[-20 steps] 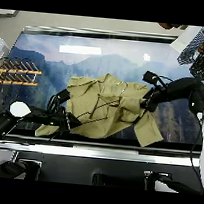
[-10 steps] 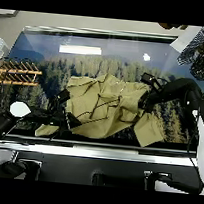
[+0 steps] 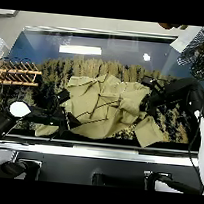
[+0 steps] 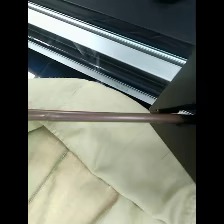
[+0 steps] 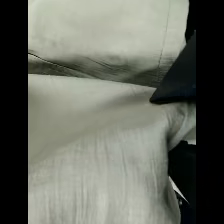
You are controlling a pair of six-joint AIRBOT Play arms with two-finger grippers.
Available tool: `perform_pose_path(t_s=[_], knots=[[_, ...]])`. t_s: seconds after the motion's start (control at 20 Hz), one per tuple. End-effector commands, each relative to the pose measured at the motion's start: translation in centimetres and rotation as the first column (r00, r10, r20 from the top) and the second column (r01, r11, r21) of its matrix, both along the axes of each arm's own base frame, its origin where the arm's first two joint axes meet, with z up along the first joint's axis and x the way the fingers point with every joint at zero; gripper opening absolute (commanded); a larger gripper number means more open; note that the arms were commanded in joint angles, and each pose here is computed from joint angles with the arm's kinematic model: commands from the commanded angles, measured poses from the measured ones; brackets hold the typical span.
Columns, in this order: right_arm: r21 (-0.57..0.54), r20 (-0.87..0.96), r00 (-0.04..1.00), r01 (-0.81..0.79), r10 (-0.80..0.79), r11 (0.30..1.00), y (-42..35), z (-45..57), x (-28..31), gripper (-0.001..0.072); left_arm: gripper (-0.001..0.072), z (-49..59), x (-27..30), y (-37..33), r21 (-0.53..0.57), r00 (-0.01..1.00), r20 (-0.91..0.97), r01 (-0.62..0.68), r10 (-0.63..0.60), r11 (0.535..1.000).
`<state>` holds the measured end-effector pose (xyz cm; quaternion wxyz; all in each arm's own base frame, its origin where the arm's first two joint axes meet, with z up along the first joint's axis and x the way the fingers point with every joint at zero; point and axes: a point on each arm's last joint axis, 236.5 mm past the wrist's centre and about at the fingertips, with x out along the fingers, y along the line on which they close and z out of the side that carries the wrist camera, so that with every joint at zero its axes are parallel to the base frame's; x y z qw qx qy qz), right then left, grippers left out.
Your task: Fold the clothes and pants, and hang the long-sleeved shirts on hangers.
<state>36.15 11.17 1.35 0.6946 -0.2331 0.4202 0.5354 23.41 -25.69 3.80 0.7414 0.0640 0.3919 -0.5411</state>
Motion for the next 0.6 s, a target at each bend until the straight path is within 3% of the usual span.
perform_pose_path(t_s=[0.0, 0.15, 0.35, 0.55], knots=[[-0.046, -0.009, 1.0, 0.021, -0.021, 0.999, -0.9, 1.3, -1.2, 0.0021, 0.0218, 0.0, 0.0, 0.1, -0.001, 0.999, -0.026, -0.024, 0.024, 1.0], [-0.067, 0.009, 0.999, 0.049, -0.048, 0.997, -1.3, 2.8, -1.7, 0.002, 0.0519, 0.0, 0.7, 0.7, -0.008, 0.985, -0.115, -0.127, 0.125, 0.992], [-0.068, 0.047, 0.998, 0.049, -0.046, 0.996, -1.3, 4.5, -2.3, 0.002, 0.0556, 0.2, 2.6, 2.7, -0.01, 0.924, -0.233, -0.313, 0.302, 0.95], [-0.084, 0.102, 0.994, 0.057, -0.048, 0.995, -1.6, 6.2, -2.8, 0.002, 0.0556, 0.3, 4.7, 6.9, 0.033, 0.794, -0.34, -0.526, 0.504, 0.85]])
